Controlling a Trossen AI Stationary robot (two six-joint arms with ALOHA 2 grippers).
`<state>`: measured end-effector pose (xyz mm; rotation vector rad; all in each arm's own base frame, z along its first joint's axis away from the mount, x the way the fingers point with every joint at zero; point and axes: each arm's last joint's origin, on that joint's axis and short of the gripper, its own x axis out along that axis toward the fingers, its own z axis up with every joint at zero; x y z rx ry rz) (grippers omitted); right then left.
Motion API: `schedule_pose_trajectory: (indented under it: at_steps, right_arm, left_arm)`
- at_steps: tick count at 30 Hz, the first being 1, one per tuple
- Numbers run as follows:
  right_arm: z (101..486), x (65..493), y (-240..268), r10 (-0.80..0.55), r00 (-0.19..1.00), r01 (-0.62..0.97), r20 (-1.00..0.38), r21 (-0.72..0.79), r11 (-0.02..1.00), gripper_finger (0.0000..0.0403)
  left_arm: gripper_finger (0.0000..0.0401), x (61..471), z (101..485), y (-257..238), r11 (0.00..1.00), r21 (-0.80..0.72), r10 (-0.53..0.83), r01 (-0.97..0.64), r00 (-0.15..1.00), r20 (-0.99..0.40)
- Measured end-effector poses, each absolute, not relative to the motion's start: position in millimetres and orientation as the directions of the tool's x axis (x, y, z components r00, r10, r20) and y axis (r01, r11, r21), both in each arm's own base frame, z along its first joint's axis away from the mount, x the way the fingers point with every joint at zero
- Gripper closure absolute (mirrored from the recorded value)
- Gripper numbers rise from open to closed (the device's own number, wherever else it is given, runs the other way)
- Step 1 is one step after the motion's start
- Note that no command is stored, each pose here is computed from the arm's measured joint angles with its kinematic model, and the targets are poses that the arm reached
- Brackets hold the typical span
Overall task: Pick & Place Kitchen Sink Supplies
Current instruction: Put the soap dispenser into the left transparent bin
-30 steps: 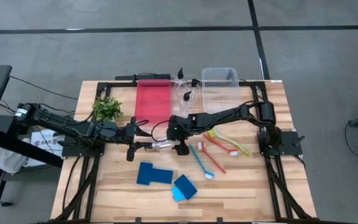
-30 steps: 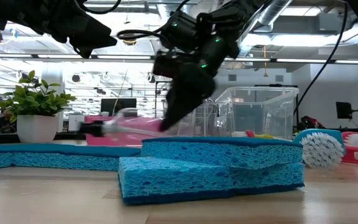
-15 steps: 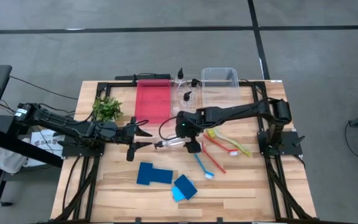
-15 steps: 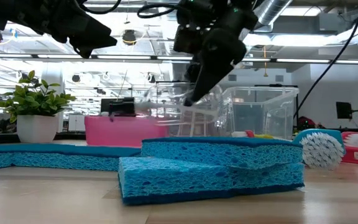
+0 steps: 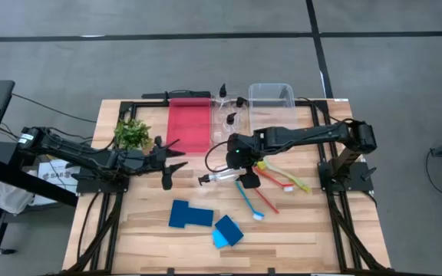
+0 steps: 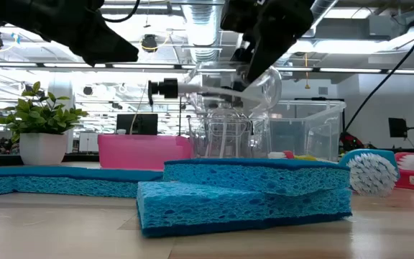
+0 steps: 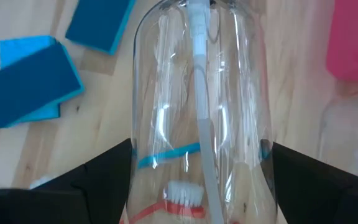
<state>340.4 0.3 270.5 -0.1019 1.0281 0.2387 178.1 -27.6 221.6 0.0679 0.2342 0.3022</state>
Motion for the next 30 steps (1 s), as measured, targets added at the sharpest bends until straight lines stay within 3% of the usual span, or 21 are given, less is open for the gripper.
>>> schedule_pose_trajectory:
  at_steps: [6,18,25,30]
  right_arm:
    - [294,327,0,0.148,0.554,-0.245,-0.819,0.009,0.969,0.0081]
    - [341,299,1,0.146,0.705,-0.241,-0.694,-0.041,0.970,0.0081]
    - [364,291,1,0.145,0.805,-0.224,-0.575,-0.068,0.972,0.0081]
    - [376,290,1,0.145,0.859,-0.210,-0.490,-0.081,0.974,0.0081]
  left_arm:
    - [0.0240,177,224,-24,0.900,0.112,0.436,-0.422,0.882,-0.179]
    - [0.0240,179,233,-24,0.900,0.016,0.435,-0.436,0.894,-0.103]
    - [0.0240,181,250,-29,0.962,-0.080,0.266,-0.262,0.963,0.044]
    - [0.0240,181,259,-32,0.989,-0.024,0.148,-0.146,0.980,0.133]
